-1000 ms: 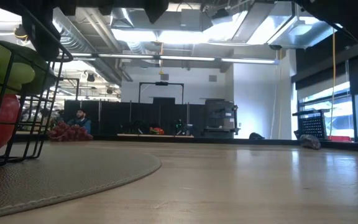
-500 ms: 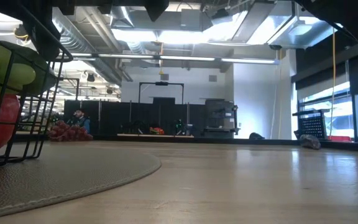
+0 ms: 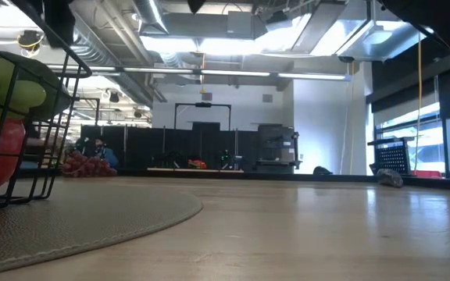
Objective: Build produce basket
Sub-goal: Put the red grapes into the wire basket
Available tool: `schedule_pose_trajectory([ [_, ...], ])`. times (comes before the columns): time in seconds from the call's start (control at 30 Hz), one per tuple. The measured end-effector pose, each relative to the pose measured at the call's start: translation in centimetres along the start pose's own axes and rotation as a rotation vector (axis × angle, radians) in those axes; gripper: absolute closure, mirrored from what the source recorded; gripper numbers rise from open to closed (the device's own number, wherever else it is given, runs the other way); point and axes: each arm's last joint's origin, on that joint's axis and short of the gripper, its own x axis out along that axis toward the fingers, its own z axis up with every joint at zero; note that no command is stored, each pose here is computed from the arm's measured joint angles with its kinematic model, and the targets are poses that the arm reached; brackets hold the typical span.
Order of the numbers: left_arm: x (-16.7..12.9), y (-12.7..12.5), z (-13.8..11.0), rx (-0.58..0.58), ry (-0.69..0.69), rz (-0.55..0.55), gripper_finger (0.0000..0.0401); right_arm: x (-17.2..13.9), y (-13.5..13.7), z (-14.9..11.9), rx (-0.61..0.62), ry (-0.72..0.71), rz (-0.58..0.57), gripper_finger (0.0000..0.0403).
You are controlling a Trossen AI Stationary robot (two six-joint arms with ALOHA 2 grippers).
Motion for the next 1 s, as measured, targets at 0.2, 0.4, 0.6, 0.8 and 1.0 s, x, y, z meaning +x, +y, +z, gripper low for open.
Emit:
schedule_pose_trajectory([
  [0.2, -0.1, -0.1, -0.1, 0.002, -0.004, 0.002, 0.0317, -1.6, 0.7, 2.5, -0.099, 0.041, -0.135, 0.0284],
  [0.4, -0.2, 0.0, -0.1, -0.029, 0.001, 0.037, 0.0317, -5.2, 1.2, 5.2, -0.103, 0.067, -0.383, 0.0283],
  [0.6, -0.5, -0.2, -0.4, 0.012, -0.004, 0.059, 0.0317, -9.7, 1.3, 7.4, -0.031, 0.091, -0.617, 0.0283],
  [0.8, -1.1, -0.6, -0.8, 0.076, -0.024, 0.071, 0.0317, -14.6, 2.8, 10.5, 0.006, 0.021, -0.703, 0.0283],
  [1.0, -1.6, -0.9, -1.1, 0.096, -0.036, 0.122, 0.0317, -20.1, 4.1, 11.5, 0.069, 0.072, -0.98, 0.0283],
])
